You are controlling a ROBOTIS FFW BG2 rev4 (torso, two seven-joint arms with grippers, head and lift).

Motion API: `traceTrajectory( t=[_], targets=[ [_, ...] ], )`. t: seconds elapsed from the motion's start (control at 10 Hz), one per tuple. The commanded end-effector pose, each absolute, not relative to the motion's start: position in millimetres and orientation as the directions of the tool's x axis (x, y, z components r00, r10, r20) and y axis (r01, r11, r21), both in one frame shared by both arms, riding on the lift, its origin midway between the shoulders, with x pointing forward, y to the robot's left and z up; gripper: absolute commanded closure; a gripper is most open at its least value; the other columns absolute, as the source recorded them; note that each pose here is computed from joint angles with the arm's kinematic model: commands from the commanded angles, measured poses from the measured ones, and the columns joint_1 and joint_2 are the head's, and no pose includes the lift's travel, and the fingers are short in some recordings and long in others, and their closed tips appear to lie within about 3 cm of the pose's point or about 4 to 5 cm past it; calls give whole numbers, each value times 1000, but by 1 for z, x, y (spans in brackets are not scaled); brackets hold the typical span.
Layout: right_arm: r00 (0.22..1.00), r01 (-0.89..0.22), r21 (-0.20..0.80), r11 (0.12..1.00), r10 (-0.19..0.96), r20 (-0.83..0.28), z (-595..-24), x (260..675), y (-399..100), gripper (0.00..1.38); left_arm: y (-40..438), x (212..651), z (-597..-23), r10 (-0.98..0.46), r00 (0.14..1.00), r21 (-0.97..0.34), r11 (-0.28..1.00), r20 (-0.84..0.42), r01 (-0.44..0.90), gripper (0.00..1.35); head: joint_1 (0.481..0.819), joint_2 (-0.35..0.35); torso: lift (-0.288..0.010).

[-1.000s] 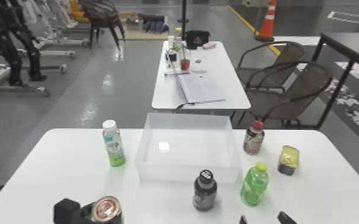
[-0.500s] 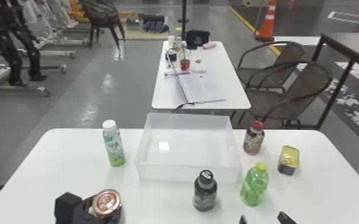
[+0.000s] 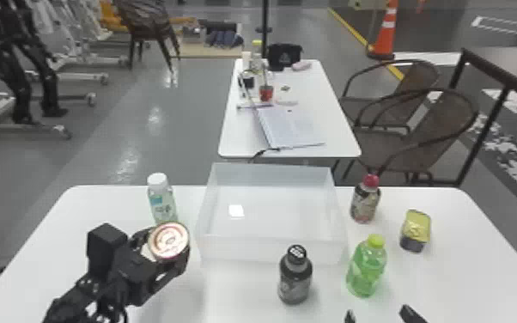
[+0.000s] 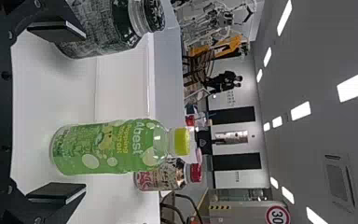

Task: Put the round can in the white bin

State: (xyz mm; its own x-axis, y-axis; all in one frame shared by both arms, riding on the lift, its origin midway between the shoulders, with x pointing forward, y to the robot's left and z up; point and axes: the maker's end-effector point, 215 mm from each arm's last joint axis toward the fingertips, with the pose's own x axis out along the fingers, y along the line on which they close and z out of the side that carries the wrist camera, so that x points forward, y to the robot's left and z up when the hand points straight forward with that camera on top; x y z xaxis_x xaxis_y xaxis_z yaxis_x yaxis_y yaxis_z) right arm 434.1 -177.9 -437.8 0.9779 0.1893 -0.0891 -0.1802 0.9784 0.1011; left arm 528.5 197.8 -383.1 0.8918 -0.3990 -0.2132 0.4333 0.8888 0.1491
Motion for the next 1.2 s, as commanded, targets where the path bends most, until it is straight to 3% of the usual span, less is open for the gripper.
traceTrajectory(
  t=[0.0,0.4,1.0,1.1],
  targets=[
    [978,-182,102,978,191,-88,-437,435,-177,154,185,543,-359,-441,880,168,867,-179,469,794,549,0,-100],
    [976,-191,106,976,200,-83,-436,439,-171,154,104,579,-347,-617,768,185,746,-171,640,794,549,0,-100],
    [975,-198,109,974,208,-83,-437,441,-167,154,79,619,-388,-675,696,194,669,-247,718,792,549,0,-100],
    [974,-200,109,974,209,-82,-437,441,-167,154,79,621,-385,-674,698,213,665,-242,716,633,549,0,-100]
  ],
)
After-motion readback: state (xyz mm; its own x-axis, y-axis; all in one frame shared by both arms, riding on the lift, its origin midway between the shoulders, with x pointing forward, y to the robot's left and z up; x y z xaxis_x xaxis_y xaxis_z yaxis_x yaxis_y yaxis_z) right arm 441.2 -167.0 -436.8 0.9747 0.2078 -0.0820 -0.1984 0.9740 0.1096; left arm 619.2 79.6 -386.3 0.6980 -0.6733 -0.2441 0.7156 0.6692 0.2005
